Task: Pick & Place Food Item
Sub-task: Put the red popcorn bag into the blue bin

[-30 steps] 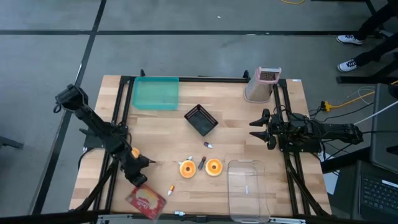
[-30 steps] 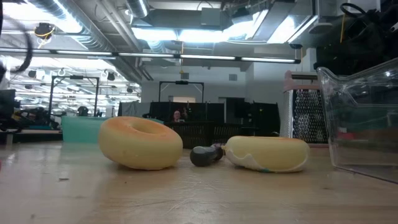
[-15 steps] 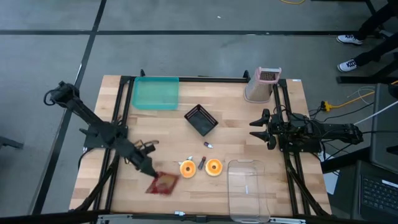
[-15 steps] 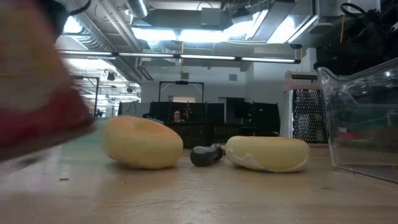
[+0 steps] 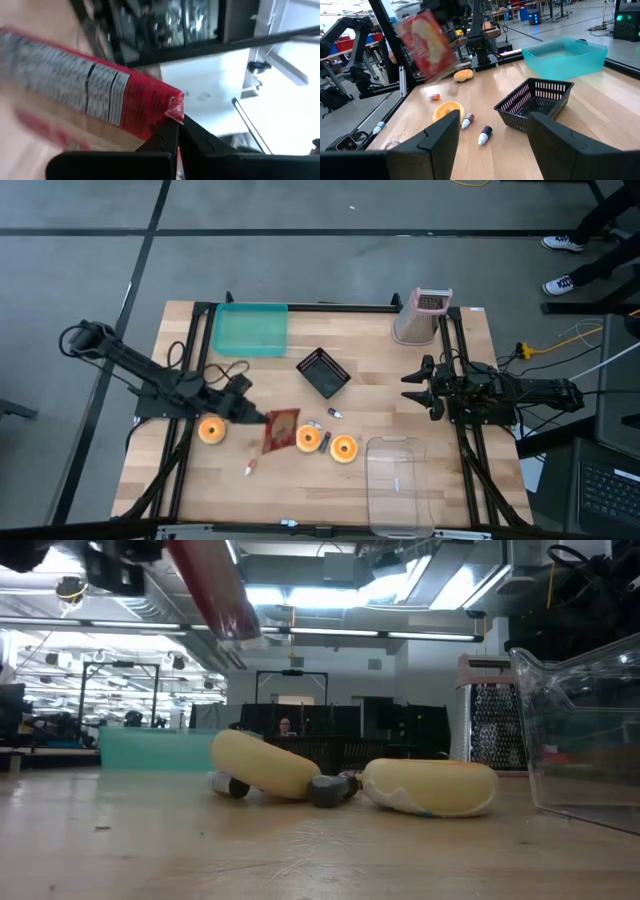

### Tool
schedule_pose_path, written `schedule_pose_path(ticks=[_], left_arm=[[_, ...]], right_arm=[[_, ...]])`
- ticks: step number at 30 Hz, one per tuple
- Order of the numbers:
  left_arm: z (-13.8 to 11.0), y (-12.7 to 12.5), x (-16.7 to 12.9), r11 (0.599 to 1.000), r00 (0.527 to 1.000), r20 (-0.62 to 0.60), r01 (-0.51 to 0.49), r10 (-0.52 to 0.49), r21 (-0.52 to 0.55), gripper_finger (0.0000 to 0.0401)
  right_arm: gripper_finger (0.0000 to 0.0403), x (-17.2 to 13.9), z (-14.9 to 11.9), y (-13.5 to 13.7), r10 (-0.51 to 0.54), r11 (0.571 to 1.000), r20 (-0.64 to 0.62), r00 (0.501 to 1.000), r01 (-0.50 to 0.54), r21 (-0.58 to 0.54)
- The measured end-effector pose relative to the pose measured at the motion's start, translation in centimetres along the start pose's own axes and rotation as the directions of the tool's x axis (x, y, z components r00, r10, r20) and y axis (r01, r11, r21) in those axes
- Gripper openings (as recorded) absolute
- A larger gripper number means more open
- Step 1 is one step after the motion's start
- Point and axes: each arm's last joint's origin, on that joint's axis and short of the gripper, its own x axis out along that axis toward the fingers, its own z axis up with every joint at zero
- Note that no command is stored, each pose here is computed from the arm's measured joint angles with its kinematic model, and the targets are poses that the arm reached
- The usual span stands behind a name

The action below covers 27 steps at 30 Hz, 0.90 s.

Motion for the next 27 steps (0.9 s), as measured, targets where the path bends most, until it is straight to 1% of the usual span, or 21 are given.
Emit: schedule_pose_path(ticks=[2, 5, 9, 12, 15, 22, 27], left_arm=[[0.9, 0.2, 0.0, 0.998, 0.999, 0.049, -0.017, 0.014, 0.056, 0.0002], [2.5, 0.9, 0.0, 0.985, 0.987, 0.143, -0.091, 0.071, 0.144, 0.0001], [4.9, 1.4, -0.3, 0.952, 0.952, 0.286, -0.18, 0.105, 0.248, 0.0002], [6.8, 1.7, -0.8, 0.927, 0.921, 0.371, -0.237, 0.119, 0.291, 0.0001], [8.7, 2.0, -1.5, 0.908, 0.892, 0.434, -0.281, 0.128, 0.31, 0.0002], [12.9, 2.7, -4.1, 0.884, 0.827, 0.542, -0.358, 0.151, 0.301, 0.0002], [15.3, 2.9, -6.3, 0.856, 0.751, 0.639, -0.431, 0.165, 0.285, 0.0002]], right_arm=[[0.0228, 0.0, 0.0, 0.0, 0.0, 1.0, 0.0, 1.0, 0.0, 0.0], [0.0228, 0.0, 0.0, 0.0, 0.0, 1.0, 0.0, 1.0, 0.0, 0.0], [0.0228, 0.0, 0.0, 0.0, 0.0, 1.0, 0.0, 1.0, 0.0, 0.0], [0.0228, 0.0, 0.0, 0.0, 0.0, 1.0, 0.0, 1.0, 0.0, 0.0], [0.0228, 0.0, 0.0, 0.0, 0.0, 1.0, 0.0, 1.0, 0.0, 0.0], [0.0228, 0.0, 0.0, 0.0, 0.0, 1.0, 0.0, 1.0, 0.0, 0.0], [0.0228, 0.0, 0.0, 0.0, 0.0, 1.0, 0.001, 1.0, 0.0, 0.0]])
